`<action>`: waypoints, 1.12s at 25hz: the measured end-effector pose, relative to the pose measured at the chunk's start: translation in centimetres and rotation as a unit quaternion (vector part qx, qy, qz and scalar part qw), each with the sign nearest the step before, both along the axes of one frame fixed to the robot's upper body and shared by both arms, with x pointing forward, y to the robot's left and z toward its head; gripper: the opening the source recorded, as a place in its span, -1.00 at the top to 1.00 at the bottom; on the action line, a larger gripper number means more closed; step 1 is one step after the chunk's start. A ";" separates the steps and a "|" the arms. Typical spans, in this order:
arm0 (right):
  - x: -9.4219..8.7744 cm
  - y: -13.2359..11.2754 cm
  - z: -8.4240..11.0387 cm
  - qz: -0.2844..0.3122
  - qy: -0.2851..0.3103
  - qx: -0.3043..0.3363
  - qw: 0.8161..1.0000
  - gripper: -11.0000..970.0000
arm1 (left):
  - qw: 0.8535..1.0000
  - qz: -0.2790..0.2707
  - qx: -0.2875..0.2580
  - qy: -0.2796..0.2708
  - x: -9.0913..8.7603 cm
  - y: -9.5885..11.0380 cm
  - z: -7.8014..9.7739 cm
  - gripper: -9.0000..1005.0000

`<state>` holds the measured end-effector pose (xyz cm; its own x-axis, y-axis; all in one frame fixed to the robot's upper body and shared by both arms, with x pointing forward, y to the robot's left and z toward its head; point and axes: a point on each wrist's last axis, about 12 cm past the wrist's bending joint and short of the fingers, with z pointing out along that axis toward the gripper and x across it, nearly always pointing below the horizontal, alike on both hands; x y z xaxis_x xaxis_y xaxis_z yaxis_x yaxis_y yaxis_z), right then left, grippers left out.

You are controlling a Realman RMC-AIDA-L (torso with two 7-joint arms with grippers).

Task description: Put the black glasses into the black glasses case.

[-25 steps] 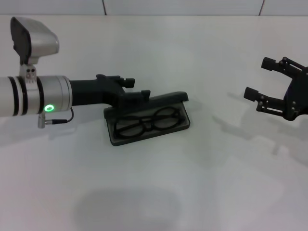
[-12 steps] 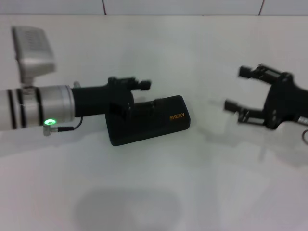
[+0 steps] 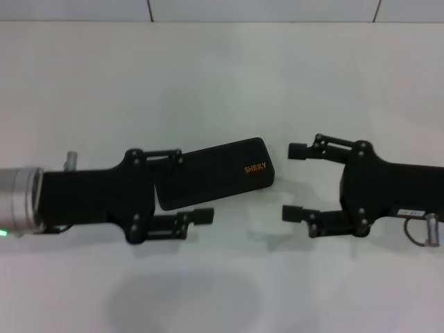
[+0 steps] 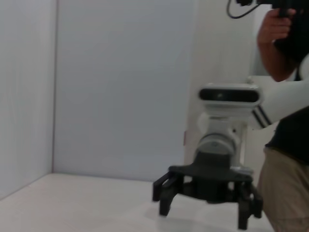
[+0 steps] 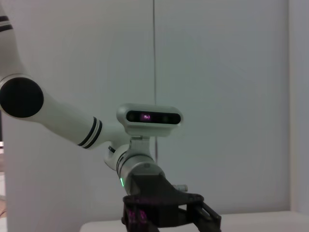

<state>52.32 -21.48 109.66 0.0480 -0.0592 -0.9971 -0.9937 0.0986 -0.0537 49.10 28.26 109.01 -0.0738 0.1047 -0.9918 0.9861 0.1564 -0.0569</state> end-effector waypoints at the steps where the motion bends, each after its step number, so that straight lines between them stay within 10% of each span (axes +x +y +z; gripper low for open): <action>1: 0.0 0.2 -0.1 0.004 0.000 -0.001 1.000 -0.75 | 1.000 -0.005 -0.006 -0.008 -0.8 0.3 -0.2 -0.41; 28: -0.9 0.4 -1.1 0.011 0.004 -0.003 1.000 -0.75 | 0.999 -0.024 -0.014 0.017 -2.6 0.8 -0.8 -0.65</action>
<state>51.40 -21.11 108.57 0.0423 -0.0643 -0.9970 -0.9959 0.0767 -0.0472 46.47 29.04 108.25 -0.1035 0.0812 -0.9913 0.9897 0.1072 -0.0946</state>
